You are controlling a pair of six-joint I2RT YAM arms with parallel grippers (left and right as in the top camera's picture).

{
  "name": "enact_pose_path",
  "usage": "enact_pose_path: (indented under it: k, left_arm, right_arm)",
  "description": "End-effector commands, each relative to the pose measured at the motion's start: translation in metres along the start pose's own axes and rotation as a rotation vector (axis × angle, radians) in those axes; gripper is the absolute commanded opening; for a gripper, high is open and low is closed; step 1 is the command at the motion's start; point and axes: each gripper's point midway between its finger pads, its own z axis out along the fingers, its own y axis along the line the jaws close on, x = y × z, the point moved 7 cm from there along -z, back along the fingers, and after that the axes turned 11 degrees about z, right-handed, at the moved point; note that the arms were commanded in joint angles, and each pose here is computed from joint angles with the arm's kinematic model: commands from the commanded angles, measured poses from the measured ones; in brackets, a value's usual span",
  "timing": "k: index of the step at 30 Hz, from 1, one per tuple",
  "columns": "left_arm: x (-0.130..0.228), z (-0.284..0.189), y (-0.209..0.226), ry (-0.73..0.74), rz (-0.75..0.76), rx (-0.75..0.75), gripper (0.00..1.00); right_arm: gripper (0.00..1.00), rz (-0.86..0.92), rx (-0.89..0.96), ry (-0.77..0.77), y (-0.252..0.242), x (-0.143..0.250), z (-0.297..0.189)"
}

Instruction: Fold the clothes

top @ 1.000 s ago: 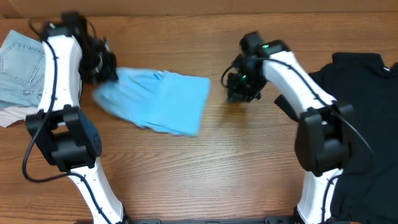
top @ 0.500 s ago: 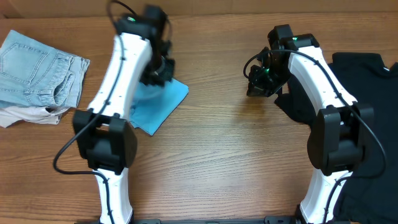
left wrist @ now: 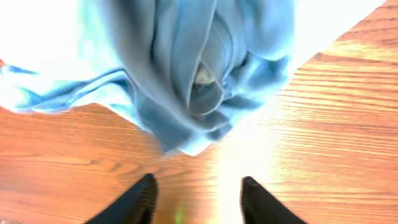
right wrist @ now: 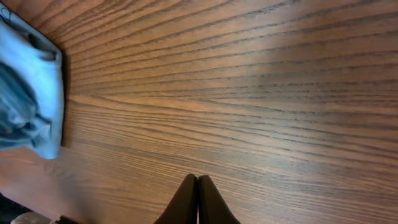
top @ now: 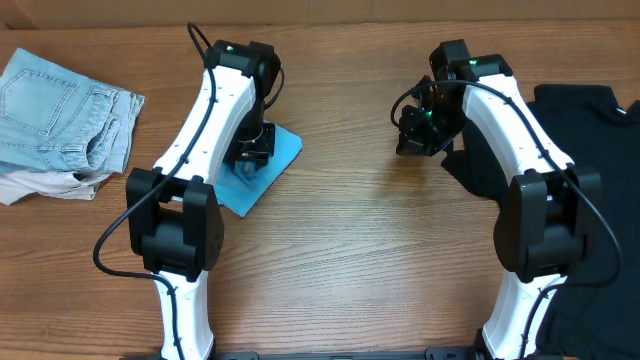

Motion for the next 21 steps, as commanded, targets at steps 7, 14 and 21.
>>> enact_pose_path:
  k: [7, 14, 21]
  left_arm:
    - [0.002, -0.014, 0.024, 0.007, 0.005, -0.017, 0.54]
    - [-0.018, -0.006, 0.059, -0.097, -0.029, 0.049, 0.68]
    - [-0.021, 0.031, 0.062, -0.076, -0.048, 0.074, 0.30]
  right_arm:
    - [0.05, -0.055, -0.015, -0.034, 0.008, 0.001, -0.012]
    - [0.06, -0.058, -0.013, -0.030, 0.010, 0.003, -0.011]
    - [0.09, -0.054, -0.012, -0.020, 0.009, 0.004, -0.010]
